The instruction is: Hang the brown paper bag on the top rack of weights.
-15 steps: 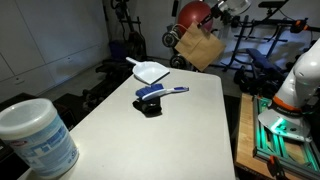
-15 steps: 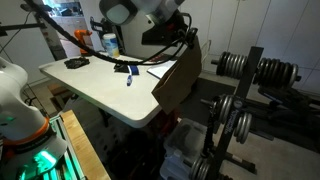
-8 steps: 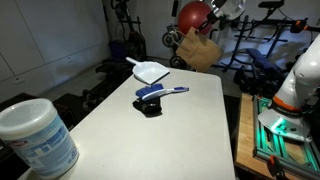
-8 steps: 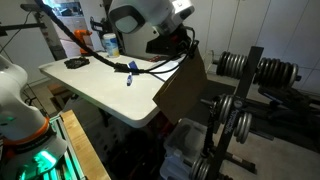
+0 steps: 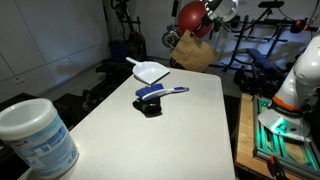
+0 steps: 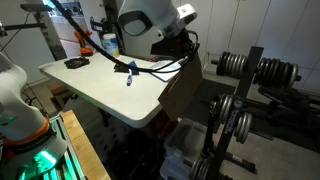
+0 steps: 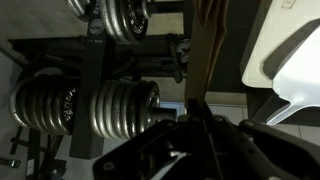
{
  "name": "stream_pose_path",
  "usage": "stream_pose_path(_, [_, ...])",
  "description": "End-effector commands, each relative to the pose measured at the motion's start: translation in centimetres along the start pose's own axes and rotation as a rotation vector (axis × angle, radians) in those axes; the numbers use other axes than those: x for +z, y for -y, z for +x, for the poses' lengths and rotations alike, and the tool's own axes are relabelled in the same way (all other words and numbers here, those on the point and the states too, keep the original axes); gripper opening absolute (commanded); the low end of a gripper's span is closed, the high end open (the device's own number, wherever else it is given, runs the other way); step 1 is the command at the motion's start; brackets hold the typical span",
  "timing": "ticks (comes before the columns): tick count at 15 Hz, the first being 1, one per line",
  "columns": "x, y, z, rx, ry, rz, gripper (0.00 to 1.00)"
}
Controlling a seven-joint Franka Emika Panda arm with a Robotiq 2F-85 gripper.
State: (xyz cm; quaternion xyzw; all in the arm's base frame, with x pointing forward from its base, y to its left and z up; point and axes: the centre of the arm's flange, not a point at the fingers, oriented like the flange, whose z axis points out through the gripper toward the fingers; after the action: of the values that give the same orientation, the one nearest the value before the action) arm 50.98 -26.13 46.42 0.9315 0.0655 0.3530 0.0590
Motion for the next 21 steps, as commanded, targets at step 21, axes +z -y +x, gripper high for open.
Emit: stream_pose_path(21, [4.2,-5.4,2.6,0.156,0.013,-0.03,0.03])
